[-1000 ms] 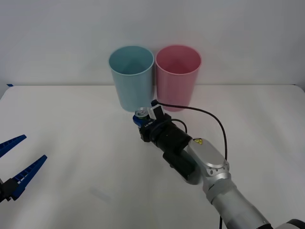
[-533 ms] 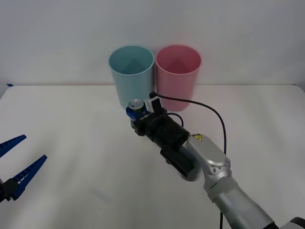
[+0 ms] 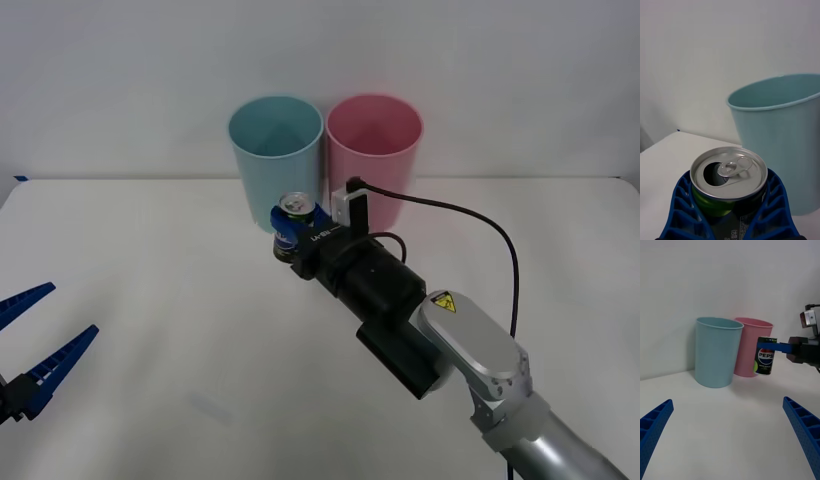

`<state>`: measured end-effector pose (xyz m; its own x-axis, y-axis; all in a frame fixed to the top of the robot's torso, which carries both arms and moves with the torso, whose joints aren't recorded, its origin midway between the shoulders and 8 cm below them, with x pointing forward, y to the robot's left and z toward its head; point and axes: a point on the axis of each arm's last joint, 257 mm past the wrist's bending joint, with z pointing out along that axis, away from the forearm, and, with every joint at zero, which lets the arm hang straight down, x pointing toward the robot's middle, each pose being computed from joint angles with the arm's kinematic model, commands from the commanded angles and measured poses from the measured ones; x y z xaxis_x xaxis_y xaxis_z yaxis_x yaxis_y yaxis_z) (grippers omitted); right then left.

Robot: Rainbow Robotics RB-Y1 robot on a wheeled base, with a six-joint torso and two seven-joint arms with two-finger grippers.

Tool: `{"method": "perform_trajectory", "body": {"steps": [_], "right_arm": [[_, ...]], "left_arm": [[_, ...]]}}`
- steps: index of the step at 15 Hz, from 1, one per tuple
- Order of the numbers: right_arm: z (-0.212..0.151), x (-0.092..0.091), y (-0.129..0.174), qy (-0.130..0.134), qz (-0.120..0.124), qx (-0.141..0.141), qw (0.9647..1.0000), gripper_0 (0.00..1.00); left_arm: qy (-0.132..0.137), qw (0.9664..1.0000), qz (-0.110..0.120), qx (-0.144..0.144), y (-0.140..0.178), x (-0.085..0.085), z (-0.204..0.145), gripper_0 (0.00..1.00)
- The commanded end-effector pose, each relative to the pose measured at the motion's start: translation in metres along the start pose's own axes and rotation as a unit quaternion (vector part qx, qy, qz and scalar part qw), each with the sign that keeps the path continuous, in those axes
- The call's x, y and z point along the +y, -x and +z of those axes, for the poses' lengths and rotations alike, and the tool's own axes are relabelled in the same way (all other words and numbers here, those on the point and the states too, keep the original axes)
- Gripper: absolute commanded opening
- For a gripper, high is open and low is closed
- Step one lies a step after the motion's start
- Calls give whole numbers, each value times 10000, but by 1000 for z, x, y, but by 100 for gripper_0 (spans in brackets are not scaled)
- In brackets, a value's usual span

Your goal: Grasp the object on the table and drop it into the matching bin: aluminum can to the light blue bin, PET bottle to the pink bin.

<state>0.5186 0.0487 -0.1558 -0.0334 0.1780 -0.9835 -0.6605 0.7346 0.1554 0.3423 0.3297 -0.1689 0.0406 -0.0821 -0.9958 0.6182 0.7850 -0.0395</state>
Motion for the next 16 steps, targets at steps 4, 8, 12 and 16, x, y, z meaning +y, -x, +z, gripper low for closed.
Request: {"method": "perform_trajectory", "body": {"steps": [4,8,12,16], "right_arm": [[-18,22,61,459,344,-441,9974,0],[-27,30,103,671,535,-737,9936,0],[-16,23,147,758,333,-974,9918,0],[12,3,171,682,86,-1001,9926,0]], "left_arm": [[0,10000,0,0,0,0,0,100],[0,10000,0,0,0,0,0,100],[0,10000,0,0,0,0,0,100],[0,10000,0,0,0,0,0,100]]}}
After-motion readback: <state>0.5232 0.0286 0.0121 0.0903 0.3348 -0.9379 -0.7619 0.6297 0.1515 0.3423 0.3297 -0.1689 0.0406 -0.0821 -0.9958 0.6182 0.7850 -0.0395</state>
